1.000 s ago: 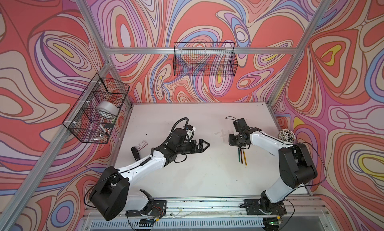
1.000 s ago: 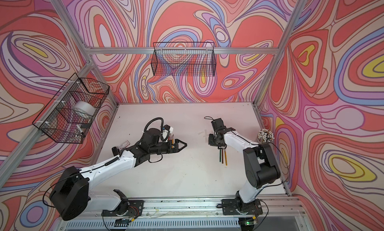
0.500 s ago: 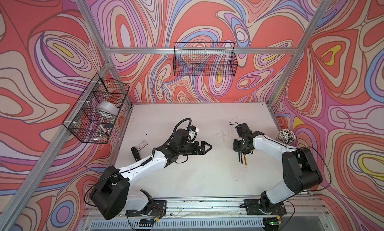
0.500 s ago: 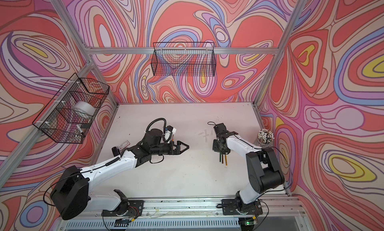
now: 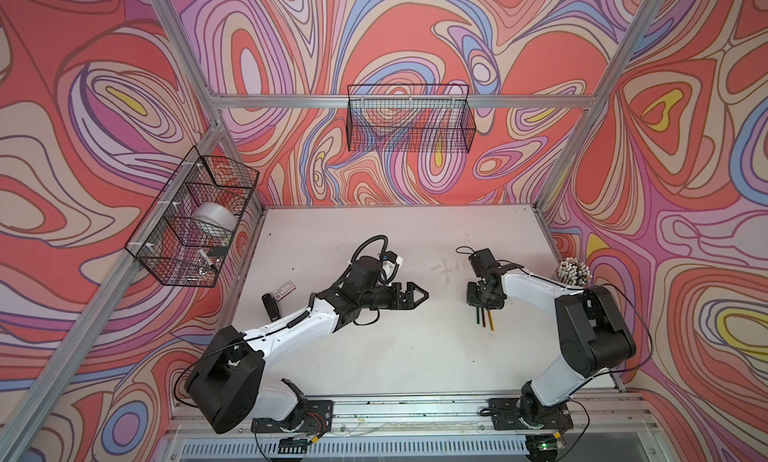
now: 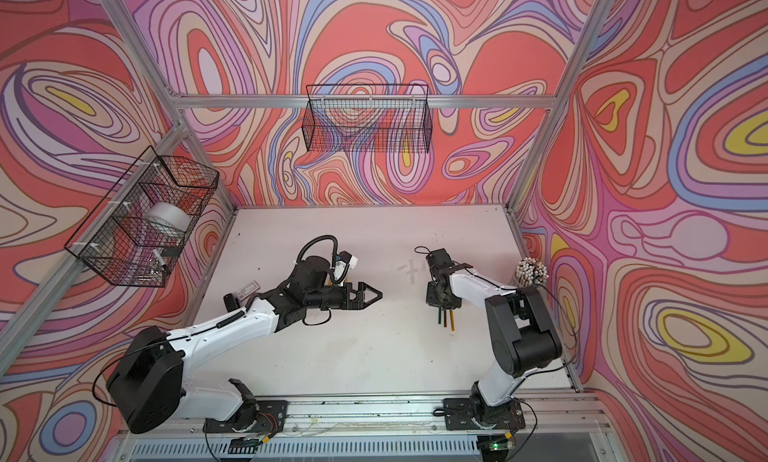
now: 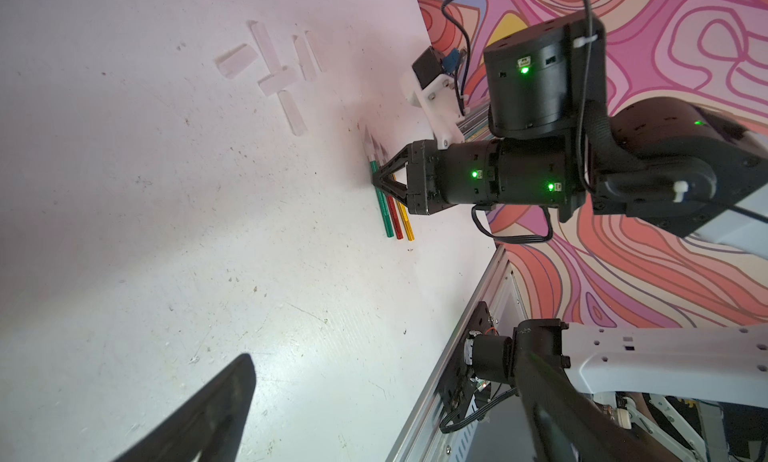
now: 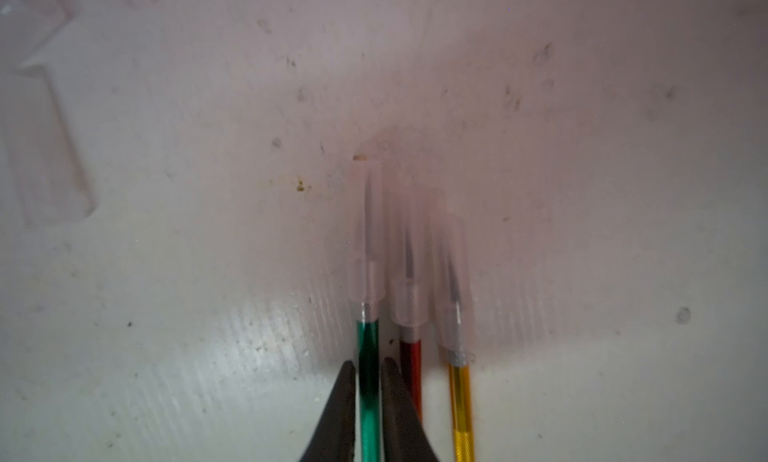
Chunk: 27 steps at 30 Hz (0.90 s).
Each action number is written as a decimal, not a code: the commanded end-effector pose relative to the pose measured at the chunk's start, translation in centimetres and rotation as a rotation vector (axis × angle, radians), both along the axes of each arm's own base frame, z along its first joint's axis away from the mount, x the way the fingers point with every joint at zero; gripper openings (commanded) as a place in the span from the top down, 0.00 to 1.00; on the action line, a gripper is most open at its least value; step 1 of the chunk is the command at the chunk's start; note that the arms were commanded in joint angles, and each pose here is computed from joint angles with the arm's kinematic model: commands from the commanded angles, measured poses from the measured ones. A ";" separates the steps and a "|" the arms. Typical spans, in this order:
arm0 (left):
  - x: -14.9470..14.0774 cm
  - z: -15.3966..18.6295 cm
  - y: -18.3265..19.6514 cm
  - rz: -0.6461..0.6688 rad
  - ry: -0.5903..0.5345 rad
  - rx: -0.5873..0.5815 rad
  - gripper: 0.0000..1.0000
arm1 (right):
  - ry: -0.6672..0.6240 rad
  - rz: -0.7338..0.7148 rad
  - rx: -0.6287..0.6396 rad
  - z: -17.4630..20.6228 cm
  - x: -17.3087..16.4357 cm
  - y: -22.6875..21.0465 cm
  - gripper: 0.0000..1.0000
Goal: Remove protective caps from carving knives
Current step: Pick up the carving knife from the center of the board.
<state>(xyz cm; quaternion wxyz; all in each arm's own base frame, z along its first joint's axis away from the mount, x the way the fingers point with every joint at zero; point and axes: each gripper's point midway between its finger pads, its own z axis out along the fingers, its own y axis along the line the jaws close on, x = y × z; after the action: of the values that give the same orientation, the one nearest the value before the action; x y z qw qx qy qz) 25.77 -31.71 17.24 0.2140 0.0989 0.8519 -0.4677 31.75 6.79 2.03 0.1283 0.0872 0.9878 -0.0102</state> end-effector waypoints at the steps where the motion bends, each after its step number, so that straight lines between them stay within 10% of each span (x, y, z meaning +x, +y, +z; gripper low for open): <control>1: 0.2 1.3 -0.6 -0.021 -0.031 -0.023 0.00 | 0.005 -0.005 -0.010 -0.5 0.2 -0.3 0.85; 10: 0.1 1.4 -1.0 -0.032 -0.022 -0.047 0.07 | -0.073 0.030 0.074 1.3 1.1 1.1 0.93; 27: -1.3 2.0 -3.8 -0.167 0.049 -0.225 0.24 | -0.356 0.291 0.847 13.9 1.7 13.0 0.92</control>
<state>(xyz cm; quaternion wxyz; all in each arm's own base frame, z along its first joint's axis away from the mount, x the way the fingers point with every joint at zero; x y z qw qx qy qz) 24.97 -34.92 18.77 0.1744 0.1293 0.8024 -0.5558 33.75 17.65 13.05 0.2411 0.0188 0.9077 0.3429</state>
